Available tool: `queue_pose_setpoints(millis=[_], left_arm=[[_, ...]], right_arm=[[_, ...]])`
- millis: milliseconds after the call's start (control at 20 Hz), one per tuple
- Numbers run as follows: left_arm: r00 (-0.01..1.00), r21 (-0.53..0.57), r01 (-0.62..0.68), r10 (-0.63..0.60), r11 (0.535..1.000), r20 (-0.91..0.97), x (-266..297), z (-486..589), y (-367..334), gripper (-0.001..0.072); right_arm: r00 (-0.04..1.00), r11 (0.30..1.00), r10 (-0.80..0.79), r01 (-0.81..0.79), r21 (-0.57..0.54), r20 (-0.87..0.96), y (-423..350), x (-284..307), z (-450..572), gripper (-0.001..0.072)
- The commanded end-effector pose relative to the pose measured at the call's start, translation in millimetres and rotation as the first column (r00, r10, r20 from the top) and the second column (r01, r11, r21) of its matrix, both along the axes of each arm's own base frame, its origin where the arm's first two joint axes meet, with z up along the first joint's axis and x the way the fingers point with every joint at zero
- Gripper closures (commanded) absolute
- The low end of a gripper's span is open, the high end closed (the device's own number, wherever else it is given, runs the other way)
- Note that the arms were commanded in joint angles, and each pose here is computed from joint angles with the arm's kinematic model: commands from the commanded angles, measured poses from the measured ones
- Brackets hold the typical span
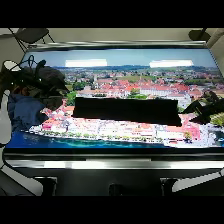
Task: Fold the shirts.
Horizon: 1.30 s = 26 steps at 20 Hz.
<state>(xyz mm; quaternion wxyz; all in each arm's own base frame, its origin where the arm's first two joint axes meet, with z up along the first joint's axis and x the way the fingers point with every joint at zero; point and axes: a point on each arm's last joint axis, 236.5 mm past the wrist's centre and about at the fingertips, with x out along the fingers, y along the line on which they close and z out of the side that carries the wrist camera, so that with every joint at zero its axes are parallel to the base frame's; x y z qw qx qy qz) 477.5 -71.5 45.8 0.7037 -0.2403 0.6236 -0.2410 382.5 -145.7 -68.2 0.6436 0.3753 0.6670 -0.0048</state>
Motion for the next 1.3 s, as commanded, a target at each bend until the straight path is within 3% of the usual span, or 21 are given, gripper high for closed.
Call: queue_pose_setpoints(millis=[0,400,700,900,1000,1050,1100,1150,1200,1250], left_arm=[[0.999,0.007,0.019,-0.02,1.0,0.049,-9,33,-12,0.0043],[0.988,0.017,0.107,-0.108,0.994,0.107,-24,60,-54,0.0043],[0.985,0.014,0.142,-0.143,0.99,0.098,-31,60,-75,0.0044],[0.977,0.014,0.187,-0.188,0.982,0.103,-37,60,-97,0.0044],[0.969,0.013,0.22,-0.22,0.975,0.112,-40,57,-118,0.0068],[0.963,0.013,0.244,-0.244,0.97,0.115,-42,54,-131,0.0218],[0.956,0.013,0.269,-0.268,0.963,0.12,-44,49,-145,0.0429],[0.945,0.014,0.297,-0.296,0.955,0.139,-46,43,-162,0.0538],[0.935,0.015,0.318,-0.317,0.948,0.161,-46,34,-182,0.0554],[0.932,0.012,0.321,-0.318,0.947,0.173,-47,22,-204,0.0663]], right_arm=[[1.0,0.992,0.017,-0.014,0.122,-0.02,14,-4,-19,-0.0003],[0.993,0.914,-0.038,-0.011,0.406,0.114,56,32,-13,-0.0003],[0.992,0.923,0.018,-0.064,0.379,0.123,73,37,-18,0.0011],[0.989,0.946,0.051,-0.091,0.311,0.137,96,53,-19,0.0158],[0.989,0.968,0.075,-0.103,0.228,0.126,102,57,-14,0.0533],[0.988,0.978,0.089,-0.111,0.179,0.125,104,58,-7,0.0666],[0.982,0.982,0.123,-0.141,0.122,0.145,106,59,5,0.0669],[0.973,0.982,0.163,-0.175,0.065,0.161,109,57,18,0.067],[0.966,0.98,0.195,-0.199,0.005,0.168,112,56,32,0.0671],[0.96,0.976,0.22,-0.214,-0.049,0.174,118,53,49,0.0671]])
